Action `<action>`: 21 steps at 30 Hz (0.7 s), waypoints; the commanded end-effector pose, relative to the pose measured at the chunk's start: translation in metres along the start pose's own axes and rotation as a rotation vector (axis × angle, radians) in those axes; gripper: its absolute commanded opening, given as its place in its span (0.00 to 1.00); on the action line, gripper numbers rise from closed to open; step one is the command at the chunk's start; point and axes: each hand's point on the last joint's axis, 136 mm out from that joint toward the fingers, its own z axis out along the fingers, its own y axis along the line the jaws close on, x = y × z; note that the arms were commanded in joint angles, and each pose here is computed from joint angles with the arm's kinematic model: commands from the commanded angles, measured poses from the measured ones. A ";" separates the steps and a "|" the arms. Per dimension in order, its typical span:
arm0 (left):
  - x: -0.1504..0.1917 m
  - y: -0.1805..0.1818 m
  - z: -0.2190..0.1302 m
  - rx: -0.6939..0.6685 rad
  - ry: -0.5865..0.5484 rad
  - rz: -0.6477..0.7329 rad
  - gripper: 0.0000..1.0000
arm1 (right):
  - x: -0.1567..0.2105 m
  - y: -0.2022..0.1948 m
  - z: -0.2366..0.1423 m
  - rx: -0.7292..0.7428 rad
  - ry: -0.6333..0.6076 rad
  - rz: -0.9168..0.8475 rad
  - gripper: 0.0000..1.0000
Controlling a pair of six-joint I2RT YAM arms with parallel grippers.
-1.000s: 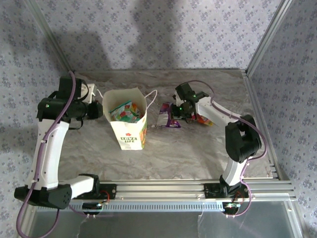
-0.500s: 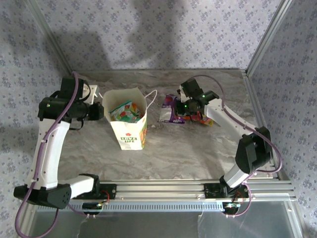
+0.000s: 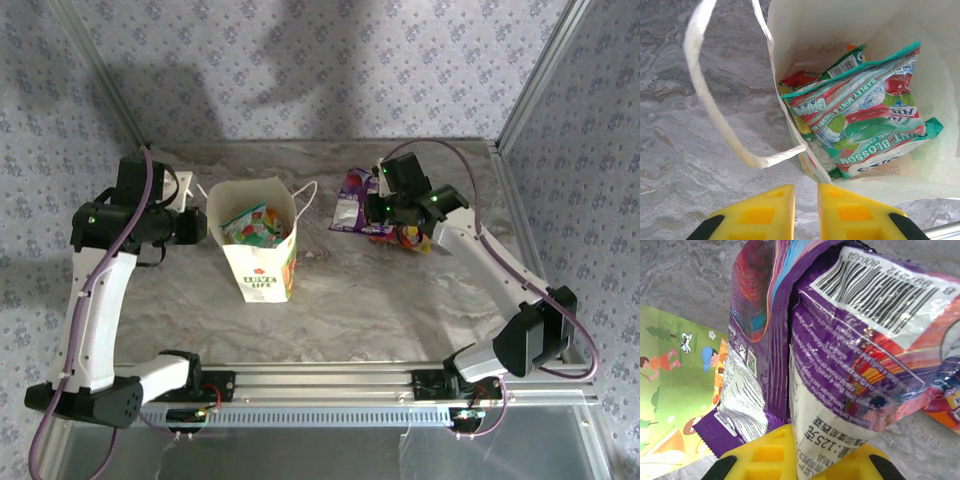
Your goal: Place the snacks into the paper bag
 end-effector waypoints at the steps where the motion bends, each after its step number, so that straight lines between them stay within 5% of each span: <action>1: 0.000 0.001 -0.006 -0.007 -0.021 0.002 0.19 | -0.026 0.003 -0.029 0.008 -0.109 -0.034 0.10; 21: -0.007 0.002 -0.008 -0.012 -0.088 -0.001 0.19 | -0.076 0.017 -0.104 0.009 -0.385 -0.160 0.10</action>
